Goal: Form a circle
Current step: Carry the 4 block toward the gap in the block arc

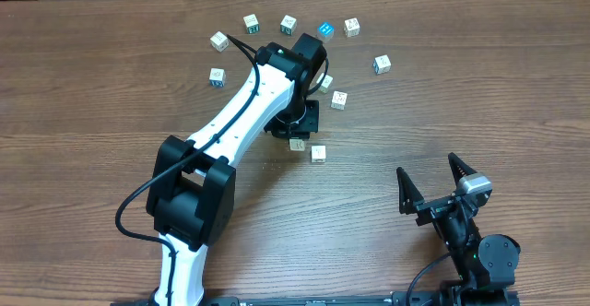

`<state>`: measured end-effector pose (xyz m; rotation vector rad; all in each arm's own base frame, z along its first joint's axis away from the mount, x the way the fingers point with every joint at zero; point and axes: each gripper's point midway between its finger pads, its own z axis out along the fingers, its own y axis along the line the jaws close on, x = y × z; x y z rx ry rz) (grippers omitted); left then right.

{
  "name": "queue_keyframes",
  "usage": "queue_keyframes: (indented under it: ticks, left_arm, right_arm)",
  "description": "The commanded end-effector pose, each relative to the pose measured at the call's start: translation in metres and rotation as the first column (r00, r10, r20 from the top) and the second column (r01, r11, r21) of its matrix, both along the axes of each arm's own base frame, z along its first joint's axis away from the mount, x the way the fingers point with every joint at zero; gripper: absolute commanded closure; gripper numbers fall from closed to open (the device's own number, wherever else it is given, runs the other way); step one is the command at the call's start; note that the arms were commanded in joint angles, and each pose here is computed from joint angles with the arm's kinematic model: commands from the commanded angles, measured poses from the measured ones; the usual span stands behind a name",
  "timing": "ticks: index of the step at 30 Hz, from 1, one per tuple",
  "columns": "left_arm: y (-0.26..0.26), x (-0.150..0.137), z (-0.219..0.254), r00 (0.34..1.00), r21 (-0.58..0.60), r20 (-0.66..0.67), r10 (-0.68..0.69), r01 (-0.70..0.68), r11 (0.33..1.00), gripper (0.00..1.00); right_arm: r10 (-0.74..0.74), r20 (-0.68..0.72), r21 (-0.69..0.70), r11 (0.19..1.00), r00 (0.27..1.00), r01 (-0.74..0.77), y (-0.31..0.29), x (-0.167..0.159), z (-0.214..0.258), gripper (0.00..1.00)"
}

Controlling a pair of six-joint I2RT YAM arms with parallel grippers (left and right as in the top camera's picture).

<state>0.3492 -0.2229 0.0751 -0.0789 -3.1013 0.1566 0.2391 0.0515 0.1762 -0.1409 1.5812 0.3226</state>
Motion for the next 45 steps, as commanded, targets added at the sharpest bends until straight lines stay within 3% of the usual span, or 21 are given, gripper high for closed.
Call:
queue_keyframes:
  ticks: [1, 5, 13, 26, 35, 45]
  left_arm:
    - [0.013, 0.011, -0.005, 0.994, 0.109, 0.076, 0.077, -0.085, 0.990, 0.96]
    - [0.018, 0.022, -0.003, 0.979, 0.156, 0.156, 0.130, -0.155, 0.976, 0.96]
    - [0.009, 0.035, -0.005, 0.964, 0.127, 0.218, 0.152, -0.183, 0.975, 0.96]
    - [0.009, 0.034, -0.034, 0.959, 0.113, 0.230, 0.164, -0.194, 0.975, 0.94]
    - [0.008, 0.036, -0.035, 0.957, 0.107, 0.237, 0.165, -0.194, 0.975, 0.83]
    - [0.009, 0.034, -0.036, 0.959, 0.112, 0.231, 0.164, -0.194, 0.975, 0.83]
  right_arm:
    - [-0.010, 0.007, -0.005, 1.000, 1.000, 0.010, -0.002, 0.001, -0.001, 0.00]
    - [-0.010, 0.007, -0.005, 1.000, 1.000, 0.010, -0.002, 0.001, -0.001, 0.00]
    - [-0.010, 0.007, -0.005, 1.000, 1.000, 0.010, -0.002, 0.001, -0.001, 0.00]
    - [-0.010, 0.007, -0.005, 1.000, 1.000, 0.010, -0.002, 0.001, -0.001, 0.00]
    - [-0.010, 0.007, -0.005, 1.000, 1.000, 0.010, -0.002, 0.001, -0.001, 0.00]
    - [-0.010, 0.007, -0.005, 1.000, 1.000, 0.010, -0.002, 0.001, -0.001, 0.00]
